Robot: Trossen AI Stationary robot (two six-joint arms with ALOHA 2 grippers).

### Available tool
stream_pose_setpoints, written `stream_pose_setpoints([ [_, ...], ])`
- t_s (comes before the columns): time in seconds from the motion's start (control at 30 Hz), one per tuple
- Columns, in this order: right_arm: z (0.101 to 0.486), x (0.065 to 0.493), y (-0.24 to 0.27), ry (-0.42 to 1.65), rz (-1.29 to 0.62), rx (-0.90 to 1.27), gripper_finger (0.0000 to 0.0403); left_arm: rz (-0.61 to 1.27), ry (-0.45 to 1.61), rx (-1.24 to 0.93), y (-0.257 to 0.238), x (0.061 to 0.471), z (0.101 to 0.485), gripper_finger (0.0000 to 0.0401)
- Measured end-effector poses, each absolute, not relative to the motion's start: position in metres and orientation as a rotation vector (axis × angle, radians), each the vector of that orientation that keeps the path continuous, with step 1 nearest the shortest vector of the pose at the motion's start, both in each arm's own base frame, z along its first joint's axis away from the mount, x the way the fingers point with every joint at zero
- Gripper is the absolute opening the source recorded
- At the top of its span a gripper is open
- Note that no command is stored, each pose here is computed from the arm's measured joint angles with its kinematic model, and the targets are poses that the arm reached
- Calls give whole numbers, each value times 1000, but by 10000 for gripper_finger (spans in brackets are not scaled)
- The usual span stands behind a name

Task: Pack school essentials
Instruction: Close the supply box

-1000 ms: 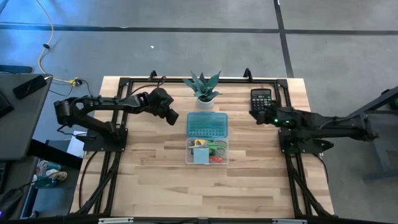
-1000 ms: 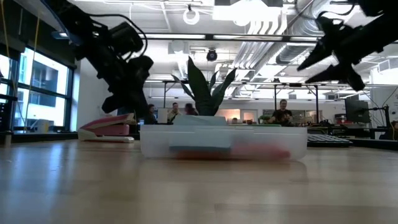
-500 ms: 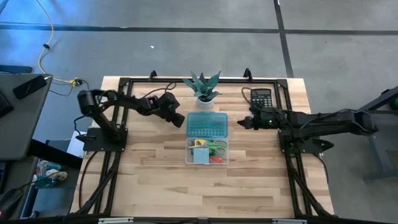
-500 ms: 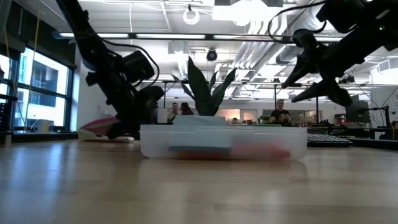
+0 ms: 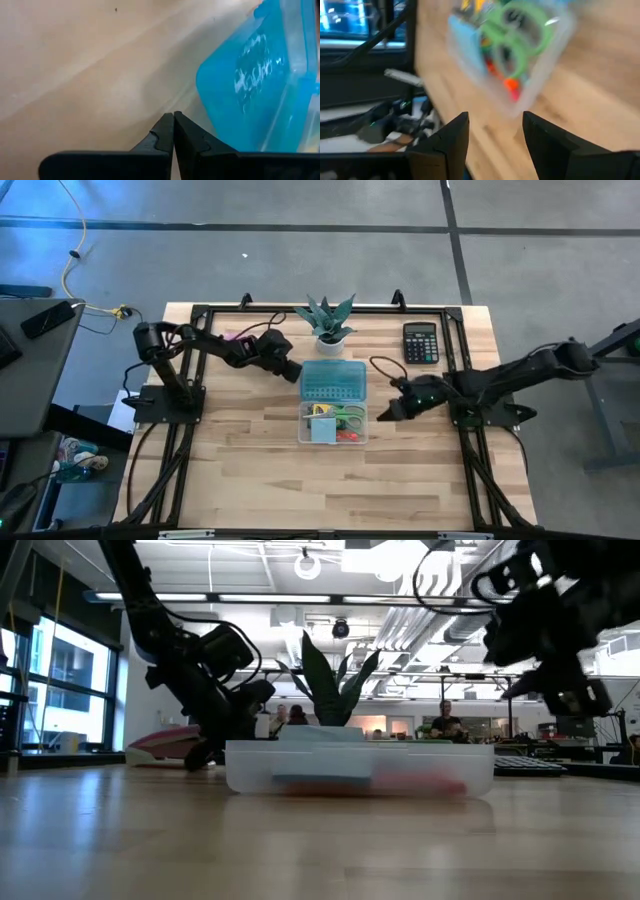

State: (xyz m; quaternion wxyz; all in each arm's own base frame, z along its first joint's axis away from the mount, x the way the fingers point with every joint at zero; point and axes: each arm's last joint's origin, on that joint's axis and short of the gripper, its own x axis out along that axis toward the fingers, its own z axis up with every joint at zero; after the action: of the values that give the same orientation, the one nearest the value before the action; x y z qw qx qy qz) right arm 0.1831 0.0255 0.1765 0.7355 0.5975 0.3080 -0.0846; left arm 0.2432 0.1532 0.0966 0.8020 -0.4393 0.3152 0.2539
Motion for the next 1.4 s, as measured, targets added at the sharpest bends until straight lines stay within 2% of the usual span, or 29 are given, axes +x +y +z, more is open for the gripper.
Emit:
stream_pose_setpoints([
  [0.27, 173, 187, 67, 652, -147, 1337, 174, 567, 589, -904, 159, 254, 105, 0],
  [0.77, 137, 219, 128, 655, -108, 1357, 174, 578, 628, -905, 164, 267, 100, 0],
  [1.17, 112, 270, 153, 561, -295, 1278, 174, 465, 642, -840, 162, 269, 102, 0],
  [1.4, 107, 285, 157, 519, -381, 1328, 174, 413, 628, -818, 163, 270, 104, 0],
])
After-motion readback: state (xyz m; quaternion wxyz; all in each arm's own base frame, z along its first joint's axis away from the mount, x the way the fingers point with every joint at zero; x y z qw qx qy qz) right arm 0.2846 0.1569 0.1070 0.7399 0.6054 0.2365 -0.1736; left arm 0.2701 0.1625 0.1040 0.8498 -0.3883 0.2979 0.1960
